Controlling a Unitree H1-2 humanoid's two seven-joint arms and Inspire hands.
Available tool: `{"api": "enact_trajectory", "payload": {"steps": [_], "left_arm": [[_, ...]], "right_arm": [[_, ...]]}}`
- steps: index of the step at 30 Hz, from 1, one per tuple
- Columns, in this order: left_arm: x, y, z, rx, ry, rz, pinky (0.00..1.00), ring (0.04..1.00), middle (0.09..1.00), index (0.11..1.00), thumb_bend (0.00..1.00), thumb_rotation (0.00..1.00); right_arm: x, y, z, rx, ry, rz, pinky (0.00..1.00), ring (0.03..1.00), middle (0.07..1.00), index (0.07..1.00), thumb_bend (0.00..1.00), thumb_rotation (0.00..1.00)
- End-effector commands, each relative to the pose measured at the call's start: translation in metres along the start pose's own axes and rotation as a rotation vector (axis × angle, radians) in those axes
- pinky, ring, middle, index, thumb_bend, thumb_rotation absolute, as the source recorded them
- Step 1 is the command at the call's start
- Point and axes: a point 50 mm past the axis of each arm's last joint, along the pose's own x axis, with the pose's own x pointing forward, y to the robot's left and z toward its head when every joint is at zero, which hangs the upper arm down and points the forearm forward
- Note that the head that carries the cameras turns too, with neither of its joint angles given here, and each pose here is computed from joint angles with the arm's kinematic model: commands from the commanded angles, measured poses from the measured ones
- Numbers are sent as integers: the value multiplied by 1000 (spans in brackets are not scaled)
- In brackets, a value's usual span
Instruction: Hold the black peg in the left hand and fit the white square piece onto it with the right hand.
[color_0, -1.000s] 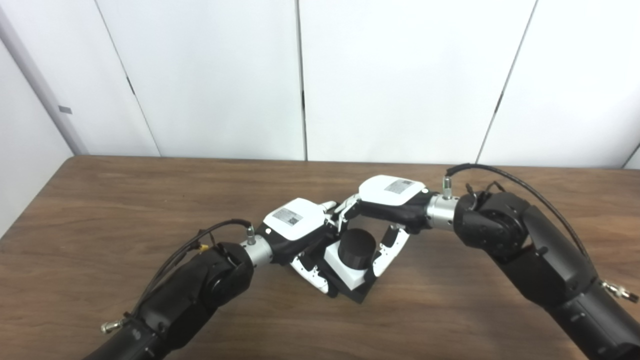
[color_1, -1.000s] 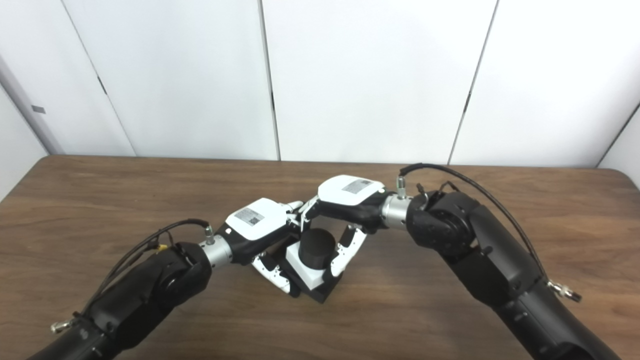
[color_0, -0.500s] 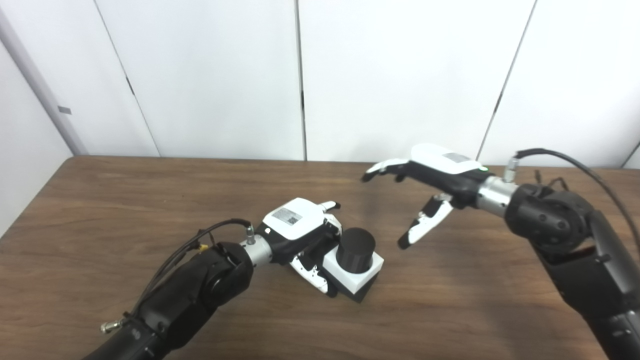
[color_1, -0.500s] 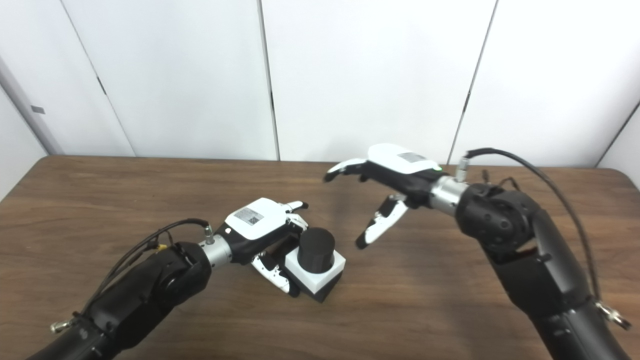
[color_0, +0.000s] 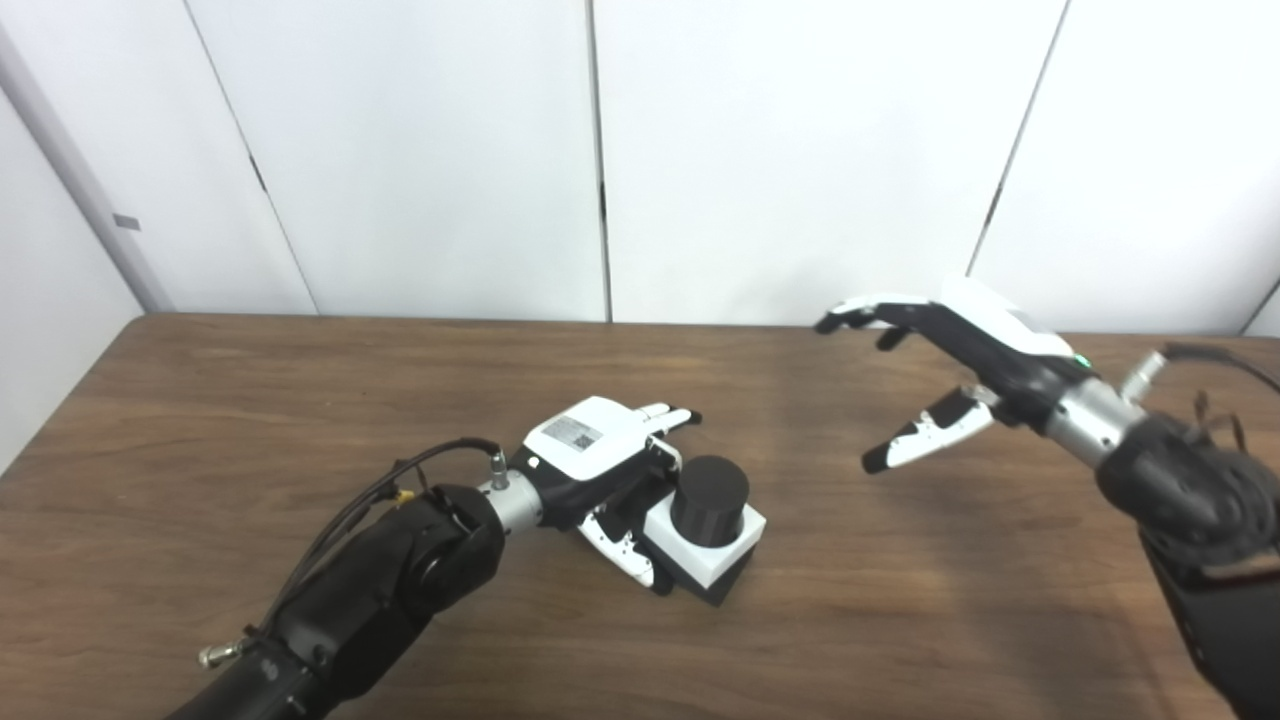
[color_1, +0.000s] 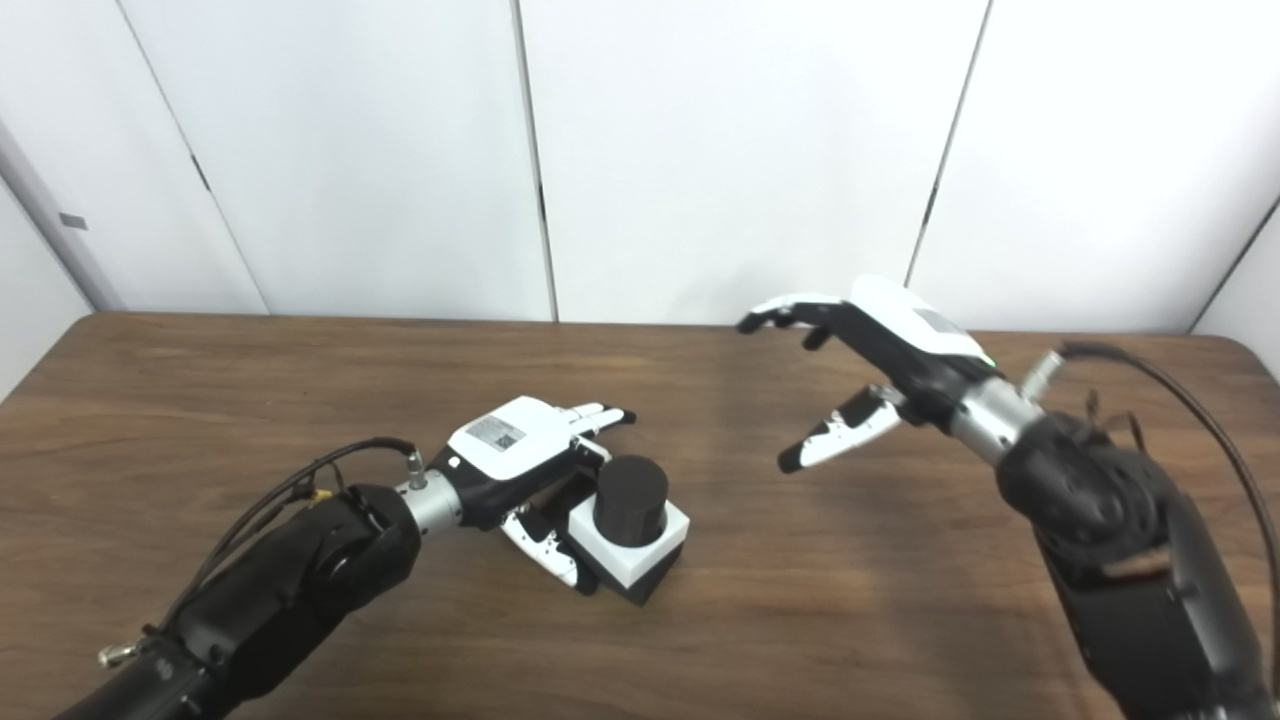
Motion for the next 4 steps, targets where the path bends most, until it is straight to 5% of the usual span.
{"api": "enact_trajectory", "payload": {"steps": [1, 4], "left_arm": [[-13, -39, -4, 24, 53, -206, 870, 970, 983, 652, 997, 309], [-14, -40, -5, 24, 49, -203, 860, 966, 982, 649, 993, 307]], "right_arm": [[0, -12, 5, 28, -35, -103, 713, 794, 808, 756, 746, 151], [-8, 0, -8, 118, 0, -153, 677, 784, 801, 762, 727, 174]]}}
